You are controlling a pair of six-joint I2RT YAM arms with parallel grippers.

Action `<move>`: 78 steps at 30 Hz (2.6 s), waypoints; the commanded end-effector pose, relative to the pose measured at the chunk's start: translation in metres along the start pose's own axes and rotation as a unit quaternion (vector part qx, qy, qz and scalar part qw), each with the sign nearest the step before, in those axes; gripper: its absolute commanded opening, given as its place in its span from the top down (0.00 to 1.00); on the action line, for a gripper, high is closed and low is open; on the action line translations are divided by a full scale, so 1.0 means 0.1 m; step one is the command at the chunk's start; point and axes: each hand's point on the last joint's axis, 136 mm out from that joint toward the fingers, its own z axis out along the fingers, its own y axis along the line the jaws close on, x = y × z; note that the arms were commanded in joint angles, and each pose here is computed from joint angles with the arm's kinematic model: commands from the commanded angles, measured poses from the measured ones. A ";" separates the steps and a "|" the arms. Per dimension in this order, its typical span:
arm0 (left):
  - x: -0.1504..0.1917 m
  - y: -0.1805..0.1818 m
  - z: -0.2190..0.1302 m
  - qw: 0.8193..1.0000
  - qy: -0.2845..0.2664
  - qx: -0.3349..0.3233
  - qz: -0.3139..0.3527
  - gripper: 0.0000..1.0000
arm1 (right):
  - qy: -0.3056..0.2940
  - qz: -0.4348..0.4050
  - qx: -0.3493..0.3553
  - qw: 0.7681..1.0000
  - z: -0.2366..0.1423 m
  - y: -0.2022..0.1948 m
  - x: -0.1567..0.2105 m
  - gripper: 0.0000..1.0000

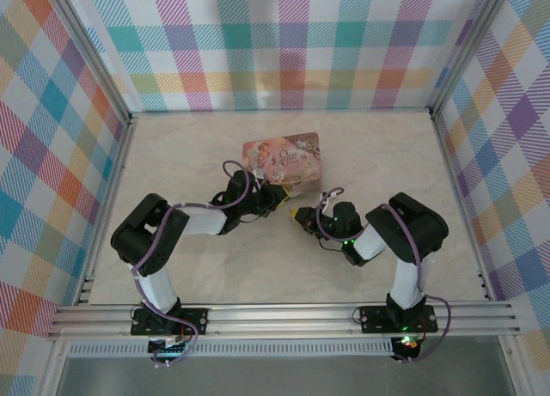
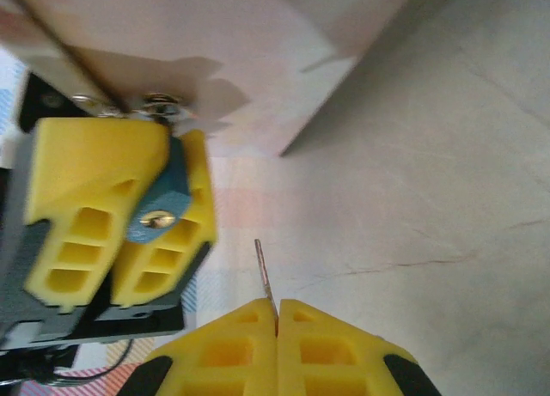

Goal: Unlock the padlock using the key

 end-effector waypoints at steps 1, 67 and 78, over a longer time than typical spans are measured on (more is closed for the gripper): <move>0.05 -0.28 -0.06 0.999 0.006 0.051 0.000 0.99 | -0.020 -0.005 -0.053 0.998 -0.04 0.29 -0.07 1.00; 0.24 -0.53 -0.01 0.991 0.031 0.127 0.017 1.00 | -0.069 0.145 -0.050 0.986 -0.18 0.22 -0.35 1.00; 0.20 -0.55 0.00 0.991 0.025 0.130 0.019 1.00 | -0.041 0.139 -0.058 0.988 -0.18 0.27 -0.27 1.00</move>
